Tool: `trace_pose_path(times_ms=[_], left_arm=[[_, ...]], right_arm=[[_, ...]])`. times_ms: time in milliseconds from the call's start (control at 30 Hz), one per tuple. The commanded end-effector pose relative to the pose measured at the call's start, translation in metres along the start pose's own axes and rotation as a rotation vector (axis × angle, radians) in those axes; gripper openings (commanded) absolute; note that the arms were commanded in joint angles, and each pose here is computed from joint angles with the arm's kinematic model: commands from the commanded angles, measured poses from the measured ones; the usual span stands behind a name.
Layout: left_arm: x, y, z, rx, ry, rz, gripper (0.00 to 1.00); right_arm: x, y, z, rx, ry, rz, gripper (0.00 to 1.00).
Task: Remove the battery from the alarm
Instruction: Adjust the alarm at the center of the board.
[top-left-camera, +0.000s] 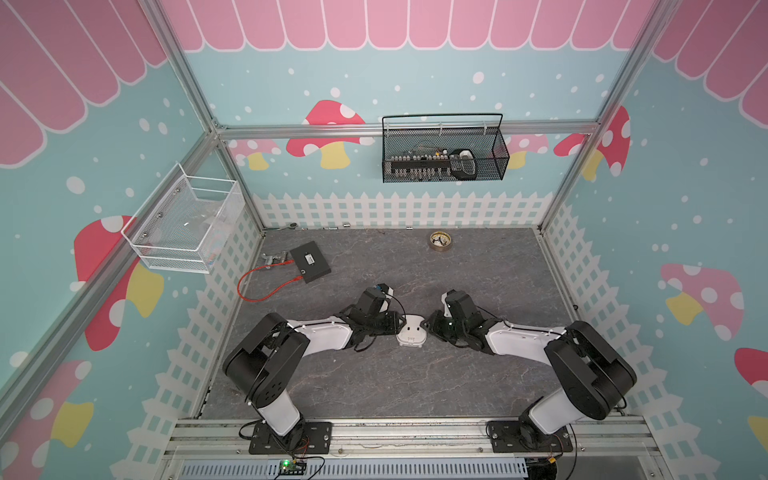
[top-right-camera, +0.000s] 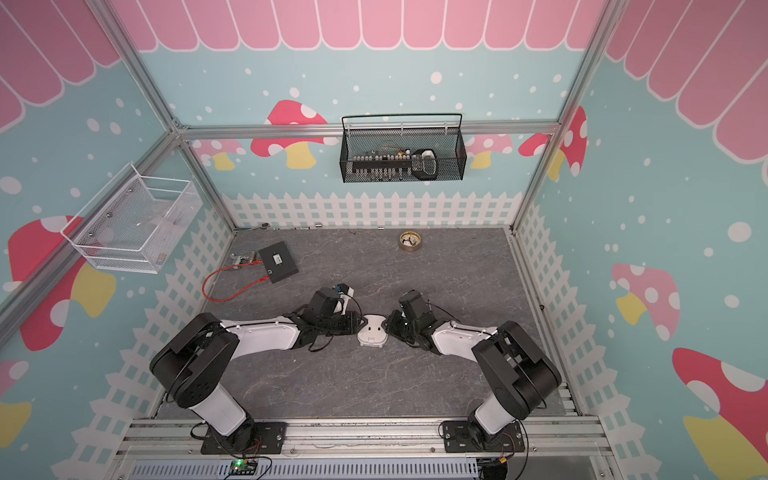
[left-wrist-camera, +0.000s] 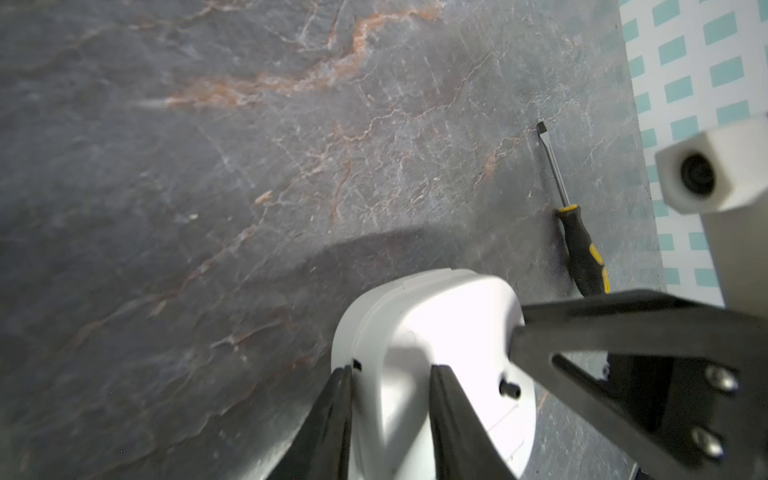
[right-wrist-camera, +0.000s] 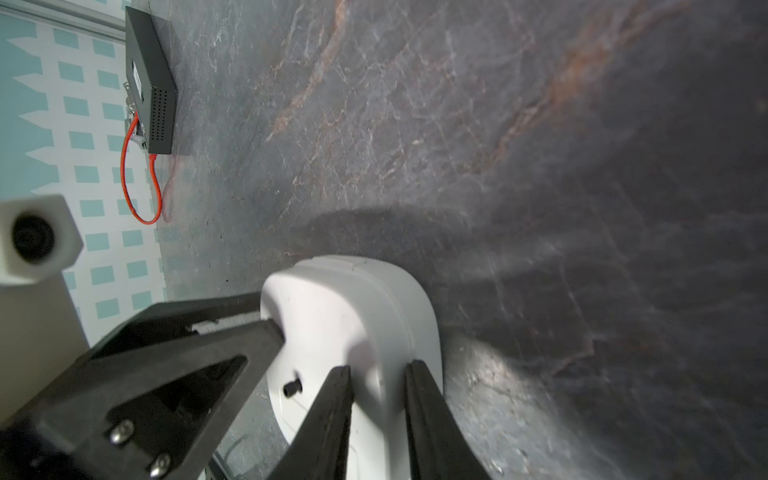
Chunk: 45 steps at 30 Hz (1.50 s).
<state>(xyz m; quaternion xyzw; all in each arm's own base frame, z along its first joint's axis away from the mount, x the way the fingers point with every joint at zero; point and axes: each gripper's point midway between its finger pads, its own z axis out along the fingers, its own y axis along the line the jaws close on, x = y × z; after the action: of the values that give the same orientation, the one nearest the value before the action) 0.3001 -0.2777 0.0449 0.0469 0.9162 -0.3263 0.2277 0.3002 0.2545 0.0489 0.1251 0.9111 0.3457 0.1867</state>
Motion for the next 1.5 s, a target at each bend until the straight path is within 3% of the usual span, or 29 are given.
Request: trace_pose_path(times_ms=[0, 400, 500, 600, 700, 800, 1033, 1267, 1467], left_arm=[[0.089, 0.022, -0.001, -0.081, 0.251, -0.079, 0.32], [0.131, -0.006, -0.025, -0.057, 0.250, -0.127, 0.30], [0.119, -0.003, -0.035, -0.094, 0.199, -0.115, 0.30], [0.107, -0.001, -0.040, -0.106, 0.164, -0.110, 0.30], [0.102, 0.005, -0.035, -0.121, 0.165, -0.112, 0.30], [0.101, 0.005, -0.028, -0.115, 0.171, -0.115, 0.30], [0.105, 0.002, -0.018, -0.084, 0.180, -0.180, 0.26], [0.116, 0.011, -0.031, -0.089, 0.152, -0.269, 0.24], [0.133, 0.006, -0.040, -0.076, 0.150, -0.329, 0.24]], right_arm=[[-0.001, 0.012, 0.017, -0.026, 0.032, -0.060, 0.26], [-0.034, 0.054, 0.041, -0.054, 0.033, -0.163, 0.27], [-0.055, 0.072, 0.007, -0.028, -0.064, -0.222, 0.39], [-0.061, 0.075, -0.043, 0.013, -0.148, -0.251, 0.44], [-0.034, 0.058, -0.079, 0.011, -0.131, -0.223, 0.42], [0.015, 0.024, -0.096, 0.023, -0.054, -0.167, 0.36], [0.113, -0.023, -0.107, 0.064, 0.159, -0.092, 0.32], [0.129, -0.052, -0.114, 0.138, 0.192, -0.094, 0.33], [0.137, -0.058, -0.085, 0.152, 0.243, -0.137, 0.33]])
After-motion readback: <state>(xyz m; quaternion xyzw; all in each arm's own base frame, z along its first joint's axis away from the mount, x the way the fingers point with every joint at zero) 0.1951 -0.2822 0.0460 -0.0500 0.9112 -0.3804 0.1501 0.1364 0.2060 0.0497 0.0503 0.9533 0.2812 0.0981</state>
